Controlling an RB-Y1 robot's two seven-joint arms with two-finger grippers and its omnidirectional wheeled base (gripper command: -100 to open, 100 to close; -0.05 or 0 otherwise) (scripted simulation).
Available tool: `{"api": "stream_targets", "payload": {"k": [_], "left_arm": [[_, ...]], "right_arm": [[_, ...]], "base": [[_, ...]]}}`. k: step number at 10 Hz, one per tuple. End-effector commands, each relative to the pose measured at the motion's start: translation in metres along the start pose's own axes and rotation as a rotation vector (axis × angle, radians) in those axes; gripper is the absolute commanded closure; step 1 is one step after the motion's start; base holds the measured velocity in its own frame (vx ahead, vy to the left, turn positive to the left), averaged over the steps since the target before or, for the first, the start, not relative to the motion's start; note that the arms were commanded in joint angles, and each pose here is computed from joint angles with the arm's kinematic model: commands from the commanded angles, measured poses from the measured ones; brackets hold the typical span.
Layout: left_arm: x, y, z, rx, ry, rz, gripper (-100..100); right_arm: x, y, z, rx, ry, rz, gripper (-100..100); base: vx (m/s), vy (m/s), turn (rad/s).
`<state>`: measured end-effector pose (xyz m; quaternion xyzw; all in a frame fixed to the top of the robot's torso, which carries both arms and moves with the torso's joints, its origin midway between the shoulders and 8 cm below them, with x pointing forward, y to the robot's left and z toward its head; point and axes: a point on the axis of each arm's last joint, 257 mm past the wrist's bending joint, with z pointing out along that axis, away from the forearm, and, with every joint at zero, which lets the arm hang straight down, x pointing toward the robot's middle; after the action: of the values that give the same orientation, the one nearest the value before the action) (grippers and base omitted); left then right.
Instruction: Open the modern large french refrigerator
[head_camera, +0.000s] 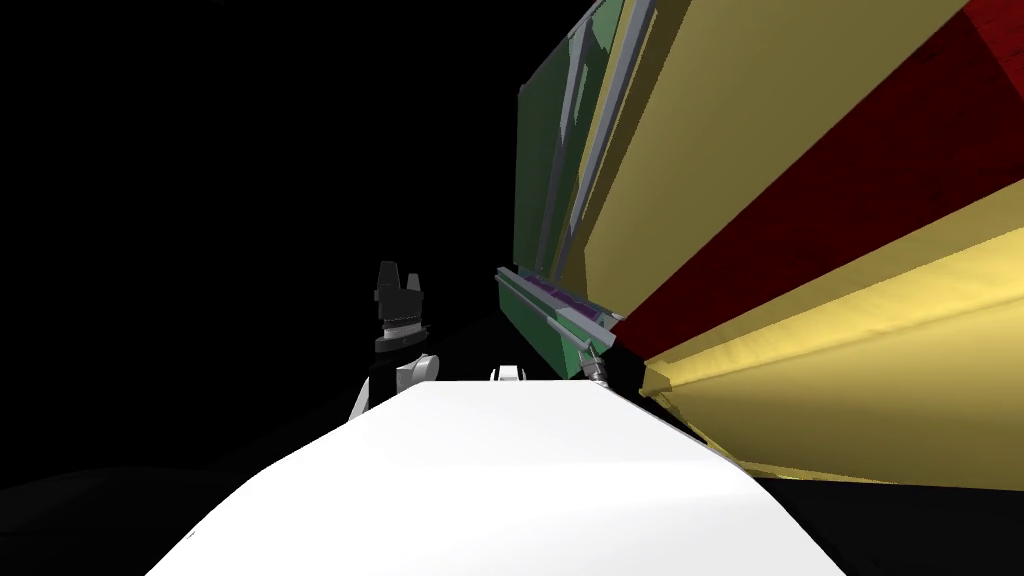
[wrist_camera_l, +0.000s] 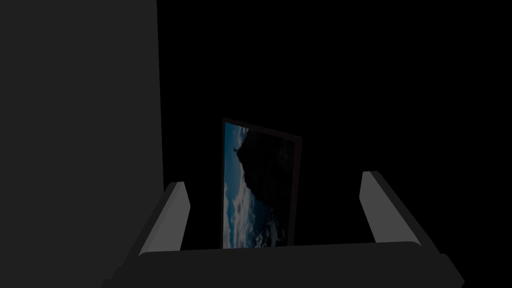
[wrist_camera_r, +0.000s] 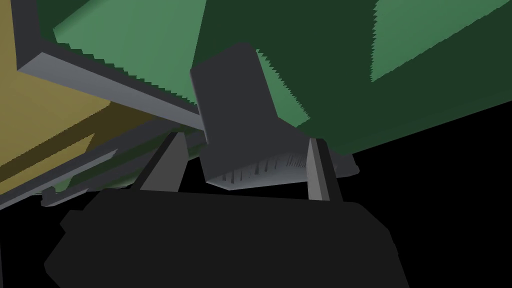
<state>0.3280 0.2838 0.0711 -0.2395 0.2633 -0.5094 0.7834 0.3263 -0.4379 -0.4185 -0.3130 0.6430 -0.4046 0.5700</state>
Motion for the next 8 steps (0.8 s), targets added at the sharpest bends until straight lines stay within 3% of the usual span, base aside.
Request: {"api": "stream_targets", "payload": {"k": [1, 3, 4, 8], "left_arm": [[0.0, 0.0, 0.0, 0.0, 0.0, 0.0, 0], [0.0, 0.0, 0.0, 0.0, 0.0, 0.0, 0], [0.0, 0.0, 0.0, 0.0, 0.0, 0.0, 0], [0.0, 0.0, 0.0, 0.0, 0.0, 0.0, 0]], "right_arm": [[-0.002, 0.008, -0.003, -0.019, -0.002, 0.003, 100], [-0.001, 0.006, -0.004, -0.015, -0.004, 0.002, 100], [0.01, -0.014, 0.011, -0.009, -0.006, -0.001, -100], [0.03, -0.05, 0.037, -0.009, -0.005, -0.004, -100]], "base": [[-0.107, 0.176, -0.016], [-0.065, 0.098, -0.023], [-0.072, 0.121, -0.006], [-0.052, 0.097, 0.007]]}}
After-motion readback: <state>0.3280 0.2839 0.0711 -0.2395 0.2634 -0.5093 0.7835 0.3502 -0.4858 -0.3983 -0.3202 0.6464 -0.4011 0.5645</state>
